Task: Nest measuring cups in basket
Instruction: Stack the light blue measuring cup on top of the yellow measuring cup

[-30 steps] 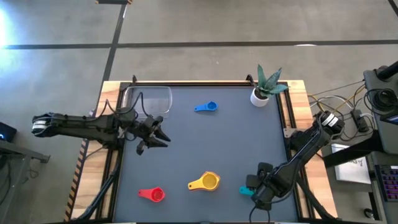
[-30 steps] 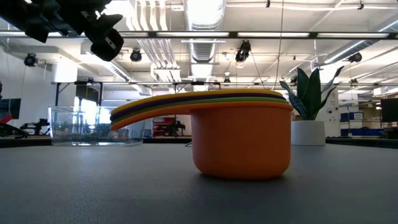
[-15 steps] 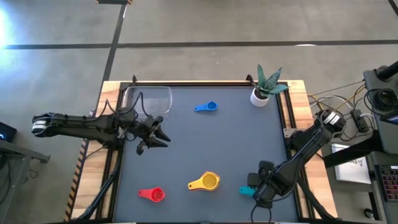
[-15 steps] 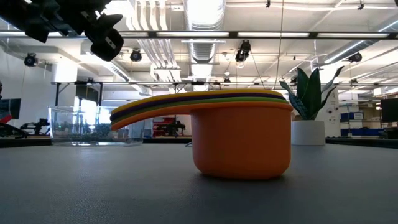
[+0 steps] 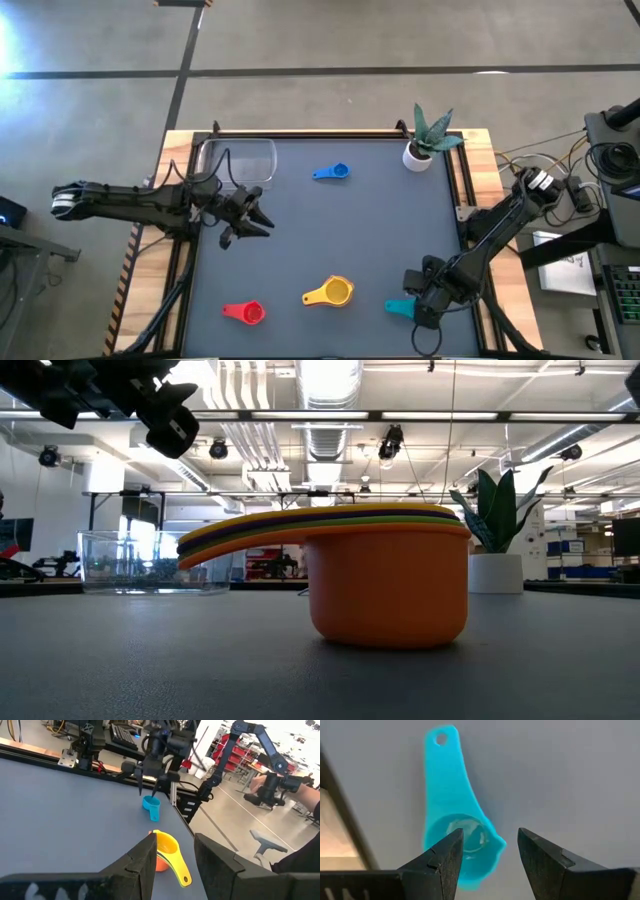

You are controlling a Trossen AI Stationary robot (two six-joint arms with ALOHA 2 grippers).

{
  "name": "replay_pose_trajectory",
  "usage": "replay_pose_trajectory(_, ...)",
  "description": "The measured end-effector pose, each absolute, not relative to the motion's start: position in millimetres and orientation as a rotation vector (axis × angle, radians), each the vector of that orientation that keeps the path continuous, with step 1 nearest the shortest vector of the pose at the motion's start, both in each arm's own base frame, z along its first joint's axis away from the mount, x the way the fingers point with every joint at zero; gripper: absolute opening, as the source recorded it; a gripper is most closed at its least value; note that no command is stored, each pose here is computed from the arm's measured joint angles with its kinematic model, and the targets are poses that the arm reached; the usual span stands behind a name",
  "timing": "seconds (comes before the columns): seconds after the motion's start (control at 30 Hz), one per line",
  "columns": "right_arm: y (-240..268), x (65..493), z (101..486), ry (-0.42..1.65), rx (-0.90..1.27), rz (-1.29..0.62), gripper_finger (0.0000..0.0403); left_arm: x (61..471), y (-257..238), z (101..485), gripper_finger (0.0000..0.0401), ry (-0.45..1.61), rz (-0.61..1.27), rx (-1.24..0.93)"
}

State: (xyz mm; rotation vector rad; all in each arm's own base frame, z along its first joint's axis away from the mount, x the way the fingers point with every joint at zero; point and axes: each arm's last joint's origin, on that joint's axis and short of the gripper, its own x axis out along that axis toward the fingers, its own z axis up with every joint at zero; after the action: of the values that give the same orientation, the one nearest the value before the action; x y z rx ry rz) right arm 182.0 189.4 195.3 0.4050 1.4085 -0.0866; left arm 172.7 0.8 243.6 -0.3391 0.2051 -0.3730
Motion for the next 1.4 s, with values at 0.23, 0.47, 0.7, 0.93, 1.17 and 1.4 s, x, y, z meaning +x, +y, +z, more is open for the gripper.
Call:
replay_pose_trajectory(0.23,187.9,180.7,180.7,1.441,0.354,-0.112,0.0178,172.7,0.8,243.7,0.0114,0.205,-0.373,-0.342)
replay_pose_trajectory(0.47,186.9,179.7,170.7,1.427,0.361,-0.09,0.0168,172.7,0.8,243.7,0.0114,0.205,-0.373,-0.342)
replay_pose_trajectory(0.7,185.0,177.9,164.2,1.427,0.365,-0.088,0.0116,172.7,0.8,243.7,0.0114,0.205,-0.373,-0.341)
replay_pose_trajectory(0.93,192.0,184.9,179.6,1.398,0.317,-0.009,0.0018,172.7,0.7,243.7,0.0114,0.205,-0.373,-0.341)
replay_pose_trajectory(1.17,189.8,204.0,221.0,1.318,0.196,-0.019,0.0011,172.7,0.8,243.7,0.0114,0.206,-0.373,-0.349)
replay_pose_trajectory(1.4,156.2,259.4,268.7,1.091,0.069,0.026,0.0009,174.1,0.8,257.1,0.0114,0.178,-0.38,-0.332)
